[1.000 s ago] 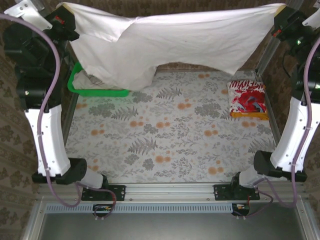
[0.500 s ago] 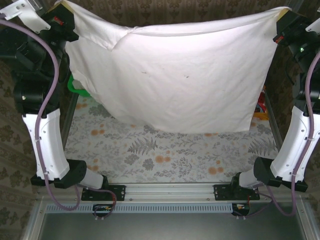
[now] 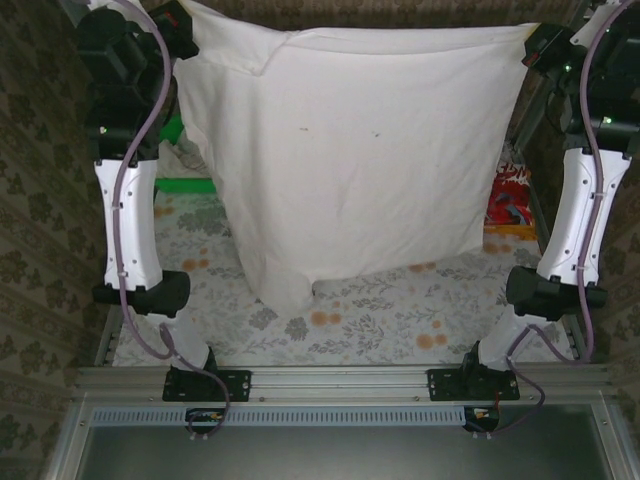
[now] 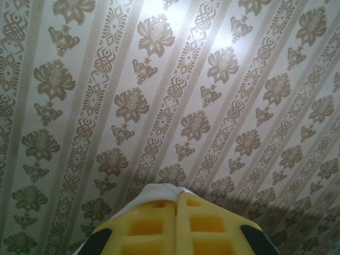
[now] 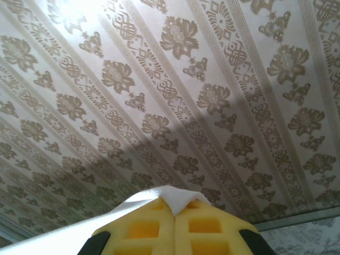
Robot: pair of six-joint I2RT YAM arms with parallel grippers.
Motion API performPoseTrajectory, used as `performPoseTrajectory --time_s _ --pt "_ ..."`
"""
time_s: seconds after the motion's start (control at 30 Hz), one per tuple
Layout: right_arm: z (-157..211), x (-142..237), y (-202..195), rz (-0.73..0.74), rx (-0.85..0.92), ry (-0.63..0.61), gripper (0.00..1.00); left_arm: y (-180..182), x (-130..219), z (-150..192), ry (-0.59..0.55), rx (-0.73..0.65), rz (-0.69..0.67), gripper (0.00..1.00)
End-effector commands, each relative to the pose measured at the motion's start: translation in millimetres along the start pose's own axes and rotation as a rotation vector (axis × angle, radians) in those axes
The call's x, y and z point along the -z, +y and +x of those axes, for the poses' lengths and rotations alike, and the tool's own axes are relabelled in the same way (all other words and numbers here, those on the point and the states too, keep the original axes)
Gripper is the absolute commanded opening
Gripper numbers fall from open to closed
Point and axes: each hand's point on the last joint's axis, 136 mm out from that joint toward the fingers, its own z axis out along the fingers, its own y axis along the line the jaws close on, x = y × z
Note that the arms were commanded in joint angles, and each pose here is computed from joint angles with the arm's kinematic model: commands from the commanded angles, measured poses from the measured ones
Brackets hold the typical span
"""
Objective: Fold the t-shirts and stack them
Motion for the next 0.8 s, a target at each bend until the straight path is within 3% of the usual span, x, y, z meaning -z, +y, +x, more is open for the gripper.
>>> performPoseTrajectory --time_s 0.0,0.3,0.43,0.6,0.77 --pt "-43.4 19.9 21.3 -0.053 0.006 -0.14 0.0 -15.7 17.6 -52.8 -0.175 -0.034 0.033 0.0" --pt "-100.2 64.1 40.6 -0.141 -0.051 -0.312 0.0 -32.0 48.7 -92.1 -0.291 -0.029 0.07 0.0" --pt "-88.6 73.1 31.7 -0.086 -0.04 -0.262 0.0 -40.5 65.7 -87.3 -0.24 -0.026 0.098 0.0" --pt "-28.2 69.6 8.4 -0.053 -0.058 -0.116 0.0 -25.8 72.2 -17.0 -0.066 0.0 0.078 0.0" --pt "70.2 91.7 -29.5 0.018 -0.097 0.02 0.0 23.6 102.1 100.9 0.163 0.079 -0.035 0.0"
